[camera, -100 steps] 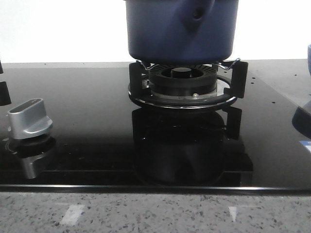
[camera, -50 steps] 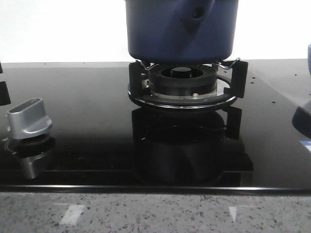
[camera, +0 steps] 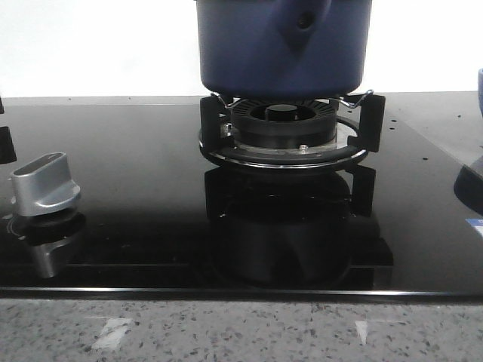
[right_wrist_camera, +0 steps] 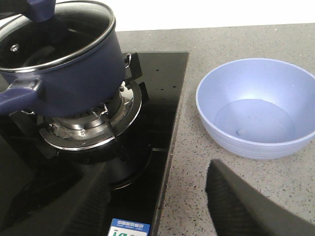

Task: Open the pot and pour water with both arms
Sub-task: 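Grasp the blue lid knob with the left gripper and lift the lid, then reach the right gripper to the light blue bowl and grasp its rim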

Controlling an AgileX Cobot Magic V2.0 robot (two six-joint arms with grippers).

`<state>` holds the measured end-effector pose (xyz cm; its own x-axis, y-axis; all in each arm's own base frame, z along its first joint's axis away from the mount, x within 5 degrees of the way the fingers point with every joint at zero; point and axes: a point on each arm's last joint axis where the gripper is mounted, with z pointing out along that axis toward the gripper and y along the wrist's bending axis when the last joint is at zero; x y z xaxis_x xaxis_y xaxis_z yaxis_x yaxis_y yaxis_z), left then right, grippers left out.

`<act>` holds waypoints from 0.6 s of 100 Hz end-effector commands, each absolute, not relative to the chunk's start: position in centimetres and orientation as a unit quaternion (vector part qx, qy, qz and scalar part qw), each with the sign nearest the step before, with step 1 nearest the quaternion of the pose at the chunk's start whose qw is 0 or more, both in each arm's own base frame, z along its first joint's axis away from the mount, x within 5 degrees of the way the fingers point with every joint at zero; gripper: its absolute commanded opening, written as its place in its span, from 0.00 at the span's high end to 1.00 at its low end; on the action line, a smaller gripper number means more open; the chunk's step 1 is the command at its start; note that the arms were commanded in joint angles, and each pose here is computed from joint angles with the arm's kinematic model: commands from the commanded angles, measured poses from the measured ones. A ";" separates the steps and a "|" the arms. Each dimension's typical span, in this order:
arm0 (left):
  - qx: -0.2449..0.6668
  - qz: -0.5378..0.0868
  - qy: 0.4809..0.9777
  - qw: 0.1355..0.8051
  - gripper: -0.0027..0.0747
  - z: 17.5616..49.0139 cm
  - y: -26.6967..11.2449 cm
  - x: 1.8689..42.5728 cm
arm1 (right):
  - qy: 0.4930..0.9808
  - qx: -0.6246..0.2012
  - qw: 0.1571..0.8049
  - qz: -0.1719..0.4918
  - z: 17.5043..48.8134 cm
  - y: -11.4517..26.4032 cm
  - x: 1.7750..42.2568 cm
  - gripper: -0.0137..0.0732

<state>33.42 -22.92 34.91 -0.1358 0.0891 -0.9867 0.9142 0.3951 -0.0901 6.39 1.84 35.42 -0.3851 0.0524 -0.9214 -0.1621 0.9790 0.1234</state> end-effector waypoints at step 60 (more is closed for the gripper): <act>0.390 -0.412 0.616 0.547 0.39 37.0 -23.4 32.7 | 0.804 -0.032 0.586 0.092 36.9 1.7 6.7 0.39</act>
<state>33.78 -23.40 33.88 -0.1471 0.1093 -0.9831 0.9216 0.3761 -0.0960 6.39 1.84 35.42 -0.3851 0.0524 -0.9214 -0.1621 0.9790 0.1234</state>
